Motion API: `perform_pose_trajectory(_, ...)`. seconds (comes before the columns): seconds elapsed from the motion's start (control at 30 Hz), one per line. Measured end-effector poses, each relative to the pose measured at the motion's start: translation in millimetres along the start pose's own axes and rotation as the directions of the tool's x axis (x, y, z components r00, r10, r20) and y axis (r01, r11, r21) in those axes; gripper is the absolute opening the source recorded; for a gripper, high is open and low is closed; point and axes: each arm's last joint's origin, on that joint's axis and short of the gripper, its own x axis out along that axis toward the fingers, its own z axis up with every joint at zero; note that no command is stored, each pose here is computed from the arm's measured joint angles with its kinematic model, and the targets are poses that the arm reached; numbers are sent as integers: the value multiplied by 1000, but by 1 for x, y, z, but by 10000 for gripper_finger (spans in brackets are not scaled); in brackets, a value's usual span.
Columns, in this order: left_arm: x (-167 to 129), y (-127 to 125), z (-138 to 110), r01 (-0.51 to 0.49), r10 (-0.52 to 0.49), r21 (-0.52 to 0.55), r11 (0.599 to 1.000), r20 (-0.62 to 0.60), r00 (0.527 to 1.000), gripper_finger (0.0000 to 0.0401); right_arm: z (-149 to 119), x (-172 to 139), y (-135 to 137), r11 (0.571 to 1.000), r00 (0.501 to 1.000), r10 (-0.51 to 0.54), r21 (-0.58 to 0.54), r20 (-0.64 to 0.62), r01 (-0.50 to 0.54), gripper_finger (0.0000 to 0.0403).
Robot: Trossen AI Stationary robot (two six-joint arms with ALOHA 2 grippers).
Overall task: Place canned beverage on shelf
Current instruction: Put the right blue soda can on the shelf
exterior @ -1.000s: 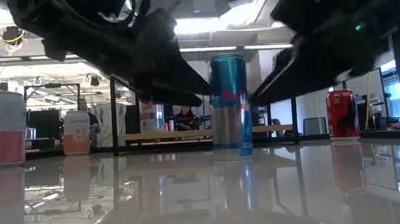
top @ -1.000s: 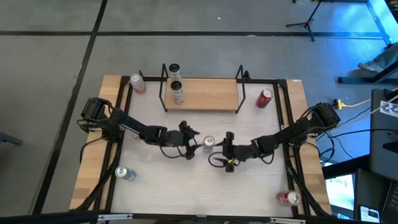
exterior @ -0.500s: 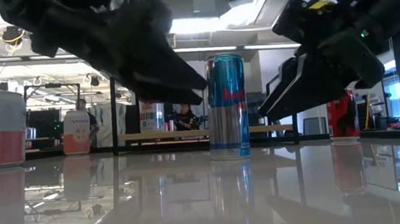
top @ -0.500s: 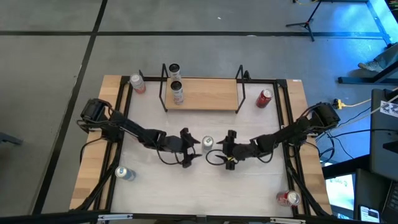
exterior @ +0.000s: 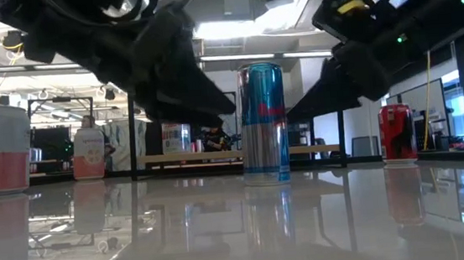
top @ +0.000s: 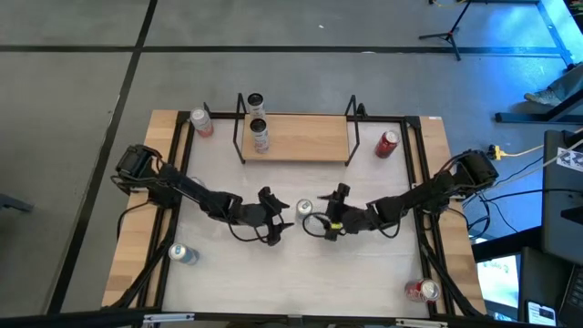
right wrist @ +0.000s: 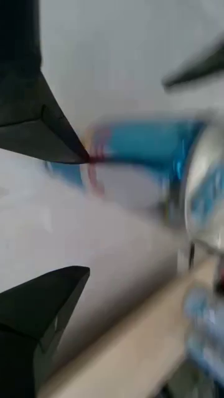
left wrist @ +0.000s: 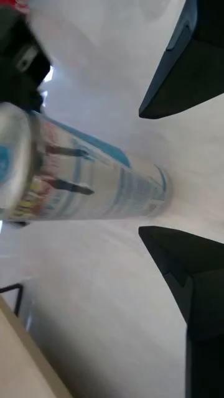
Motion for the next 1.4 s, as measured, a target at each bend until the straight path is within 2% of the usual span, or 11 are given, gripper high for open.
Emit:
perform_pose_trajectory(0.13, 10, 0, -8, 3, -3, -3, 1000, 1, 1000, 289, 0, 1, -5, 992, 992, -126, 18, 10, 126, 280)
perform_pose_trajectory(0.27, 19, 1, -14, 8, -8, -10, 1000, 19, 1000, 289, 1, 5, -13, 984, 985, -171, 46, 6, 170, 280)
perform_pose_trajectory(0.47, 23, 10, -11, -102, 103, -26, 994, 61, 993, 289, 2, 14, -14, 990, 996, -88, 110, 18, 86, 280)
perform_pose_trajectory(0.67, 25, 16, -10, -126, 128, -36, 991, 57, 990, 289, -2, 16, -13, 993, 997, -79, 83, -7, 79, 280)
perform_pose_trajectory(1.13, 25, 19, -13, -184, 185, -17, 983, 33, 982, 289, -3, 10, -12, 989, 996, 63, 140, -65, -54, 280)
perform_pose_trajectory(1.27, 21, 16, -14, -155, 155, 3, 988, 5, 988, 289, -6, 10, -12, 990, 992, 77, 125, -97, -65, 280)
perform_pose_trajectory(1.4, 4, 6, -3, -40, 41, 13, 999, -22, 999, 289, -12, 9, -12, 990, 984, 89, 121, -152, -71, 280)
